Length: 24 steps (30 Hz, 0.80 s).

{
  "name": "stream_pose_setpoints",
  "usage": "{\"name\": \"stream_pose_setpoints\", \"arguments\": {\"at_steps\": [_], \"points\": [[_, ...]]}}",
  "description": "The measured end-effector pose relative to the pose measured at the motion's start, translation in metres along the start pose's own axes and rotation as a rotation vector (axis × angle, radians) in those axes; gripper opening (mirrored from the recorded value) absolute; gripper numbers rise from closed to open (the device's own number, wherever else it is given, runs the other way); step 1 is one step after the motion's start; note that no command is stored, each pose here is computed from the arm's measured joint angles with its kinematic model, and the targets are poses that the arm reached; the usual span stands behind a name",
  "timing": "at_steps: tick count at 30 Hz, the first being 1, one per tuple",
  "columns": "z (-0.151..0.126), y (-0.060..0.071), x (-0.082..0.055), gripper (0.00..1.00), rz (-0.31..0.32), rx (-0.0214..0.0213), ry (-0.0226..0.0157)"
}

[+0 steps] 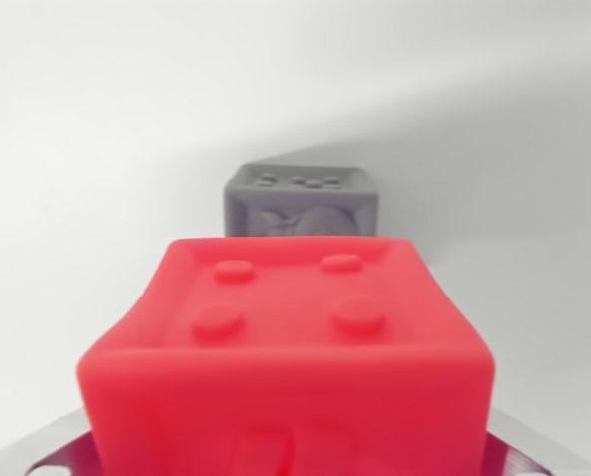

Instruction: Destack cube

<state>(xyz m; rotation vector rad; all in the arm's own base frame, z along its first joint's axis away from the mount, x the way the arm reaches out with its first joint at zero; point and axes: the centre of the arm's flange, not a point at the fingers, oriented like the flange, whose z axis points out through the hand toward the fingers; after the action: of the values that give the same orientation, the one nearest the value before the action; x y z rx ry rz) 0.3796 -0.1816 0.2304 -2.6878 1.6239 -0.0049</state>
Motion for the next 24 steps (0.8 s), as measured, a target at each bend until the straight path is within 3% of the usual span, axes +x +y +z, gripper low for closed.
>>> {"name": "stream_pose_setpoints", "arguments": {"at_steps": [3,5,7,11,24], "points": [[-0.009,0.0,0.0,0.0,0.001,0.0018,0.0004],[-0.014,-0.001,0.0,0.0,0.004,0.0058,0.0033],[-0.013,-0.001,-0.002,0.0,0.006,0.0048,0.0025],[-0.01,-0.006,-0.009,0.0,0.005,-0.0018,-0.0033],[-0.011,-0.021,-0.028,0.0,0.008,-0.0029,-0.005]]}}
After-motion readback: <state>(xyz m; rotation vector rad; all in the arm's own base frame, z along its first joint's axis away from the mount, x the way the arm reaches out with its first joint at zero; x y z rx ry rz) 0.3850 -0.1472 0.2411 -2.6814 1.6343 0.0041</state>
